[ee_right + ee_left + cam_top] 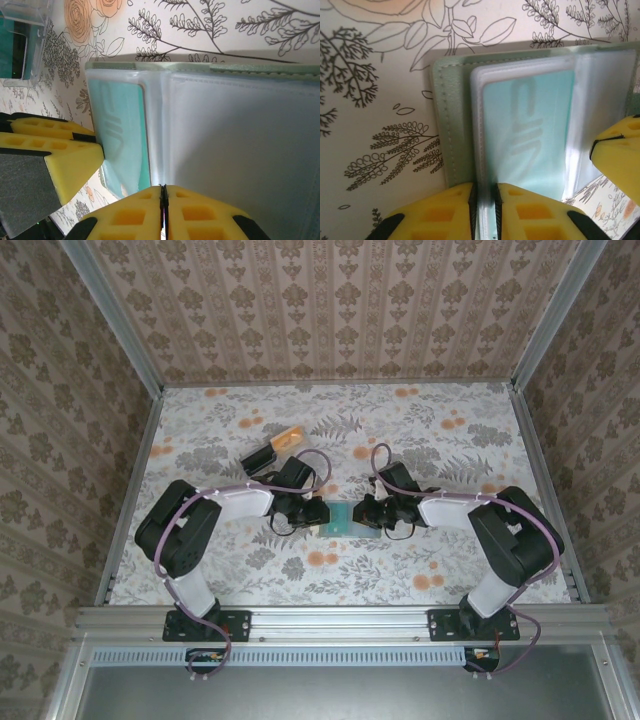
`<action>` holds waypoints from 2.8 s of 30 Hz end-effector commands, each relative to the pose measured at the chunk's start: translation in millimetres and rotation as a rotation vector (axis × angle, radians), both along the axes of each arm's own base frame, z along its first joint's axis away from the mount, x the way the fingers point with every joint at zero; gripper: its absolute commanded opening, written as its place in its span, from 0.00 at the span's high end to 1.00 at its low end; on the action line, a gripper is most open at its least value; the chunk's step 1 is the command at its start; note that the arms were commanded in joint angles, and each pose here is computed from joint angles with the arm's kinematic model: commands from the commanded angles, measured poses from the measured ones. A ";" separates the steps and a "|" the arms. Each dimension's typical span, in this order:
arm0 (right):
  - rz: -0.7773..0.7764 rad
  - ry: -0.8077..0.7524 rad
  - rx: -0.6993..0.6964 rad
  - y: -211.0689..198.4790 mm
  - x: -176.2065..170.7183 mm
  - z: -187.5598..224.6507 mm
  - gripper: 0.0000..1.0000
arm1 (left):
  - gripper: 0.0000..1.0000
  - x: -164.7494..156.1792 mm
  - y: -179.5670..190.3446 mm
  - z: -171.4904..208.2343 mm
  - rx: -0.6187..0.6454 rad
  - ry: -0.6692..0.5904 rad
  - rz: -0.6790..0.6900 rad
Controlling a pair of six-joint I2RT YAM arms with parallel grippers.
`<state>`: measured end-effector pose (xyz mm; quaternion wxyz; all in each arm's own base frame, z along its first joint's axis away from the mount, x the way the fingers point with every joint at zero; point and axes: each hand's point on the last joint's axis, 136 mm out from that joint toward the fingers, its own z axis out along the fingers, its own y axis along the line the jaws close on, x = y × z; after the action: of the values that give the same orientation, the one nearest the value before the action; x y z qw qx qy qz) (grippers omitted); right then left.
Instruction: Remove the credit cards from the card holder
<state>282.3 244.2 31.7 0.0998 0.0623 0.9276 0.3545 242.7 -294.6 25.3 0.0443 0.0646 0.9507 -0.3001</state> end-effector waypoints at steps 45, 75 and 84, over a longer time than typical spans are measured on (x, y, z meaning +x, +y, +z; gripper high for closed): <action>0.052 0.022 -0.037 10.5 -2.5 -12.3 1.00 | 0.91 -3.5 7.4 -9.8 0.033 0.026 0.008; 0.003 0.028 -0.001 0.4 1.7 -17.1 0.93 | 0.96 -9.4 13.1 -13.8 0.047 0.036 0.010; 0.017 0.054 -0.002 -21.1 1.0 -14.9 1.00 | 0.97 -11.8 17.4 -16.3 0.066 0.035 0.002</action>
<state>289.9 239.1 24.3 0.0851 0.0579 0.9201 0.3780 247.4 -296.6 26.9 0.0502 0.0638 0.9474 -0.3097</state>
